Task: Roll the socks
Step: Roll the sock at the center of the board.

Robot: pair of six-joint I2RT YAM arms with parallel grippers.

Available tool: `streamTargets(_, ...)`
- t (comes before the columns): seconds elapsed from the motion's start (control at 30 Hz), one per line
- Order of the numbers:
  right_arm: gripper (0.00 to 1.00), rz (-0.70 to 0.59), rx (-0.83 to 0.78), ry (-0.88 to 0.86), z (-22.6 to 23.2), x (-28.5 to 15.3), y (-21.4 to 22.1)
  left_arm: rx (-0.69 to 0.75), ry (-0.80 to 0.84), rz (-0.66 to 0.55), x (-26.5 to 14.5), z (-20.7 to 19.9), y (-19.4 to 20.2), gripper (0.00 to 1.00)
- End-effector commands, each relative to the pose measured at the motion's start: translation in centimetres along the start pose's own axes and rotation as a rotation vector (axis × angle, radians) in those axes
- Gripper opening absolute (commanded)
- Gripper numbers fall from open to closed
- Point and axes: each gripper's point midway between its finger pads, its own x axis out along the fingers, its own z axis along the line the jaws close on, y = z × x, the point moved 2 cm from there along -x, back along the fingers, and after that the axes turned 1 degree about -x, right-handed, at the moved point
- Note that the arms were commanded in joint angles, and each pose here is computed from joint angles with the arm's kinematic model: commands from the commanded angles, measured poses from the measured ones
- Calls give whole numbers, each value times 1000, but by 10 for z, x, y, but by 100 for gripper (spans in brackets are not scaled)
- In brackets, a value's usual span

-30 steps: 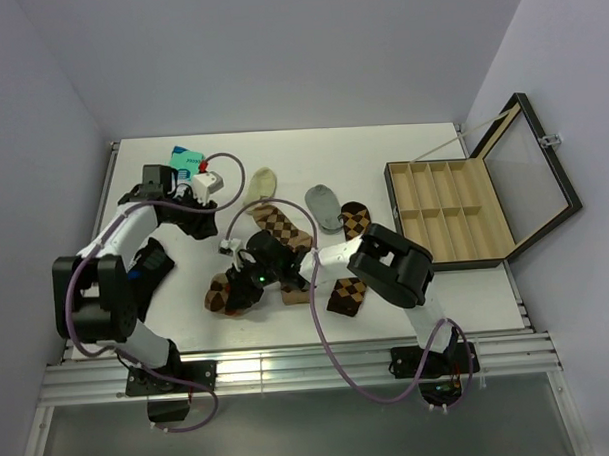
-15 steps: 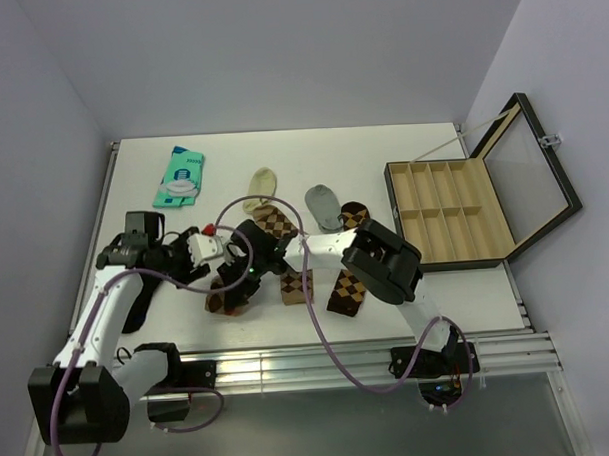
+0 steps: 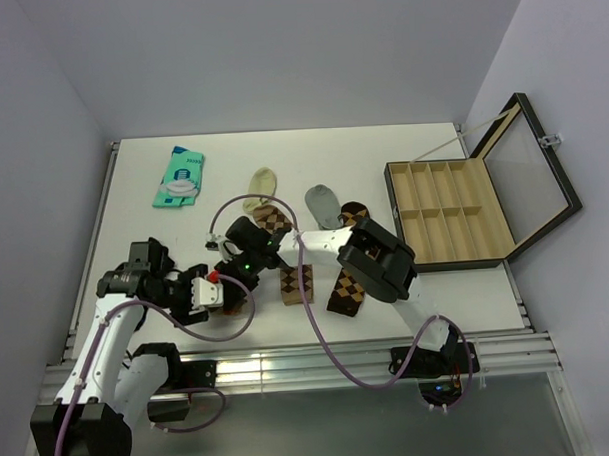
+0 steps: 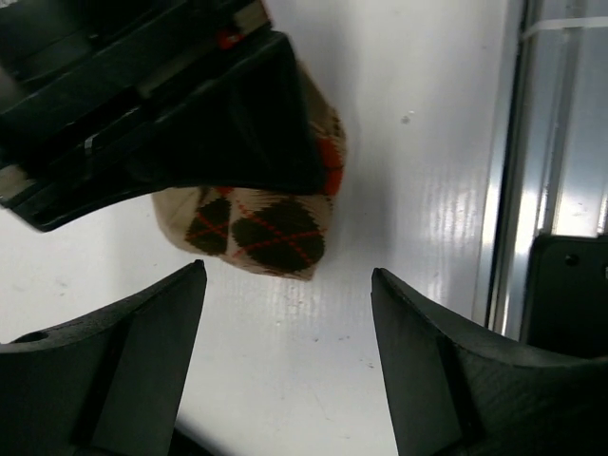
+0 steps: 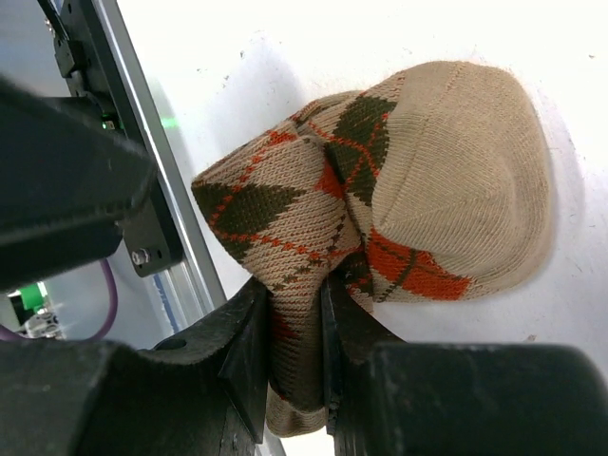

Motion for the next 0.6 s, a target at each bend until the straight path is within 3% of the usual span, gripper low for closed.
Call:
streamTargets(0.0, 4, 313, 203, 240, -63, 14, 102, 50, 58, -68, 4, -16, -9, 76)
streamTargets(0.57, 3, 332, 226, 234, -67, 16, 99, 64, 94, -76, 28, -8, 5, 72)
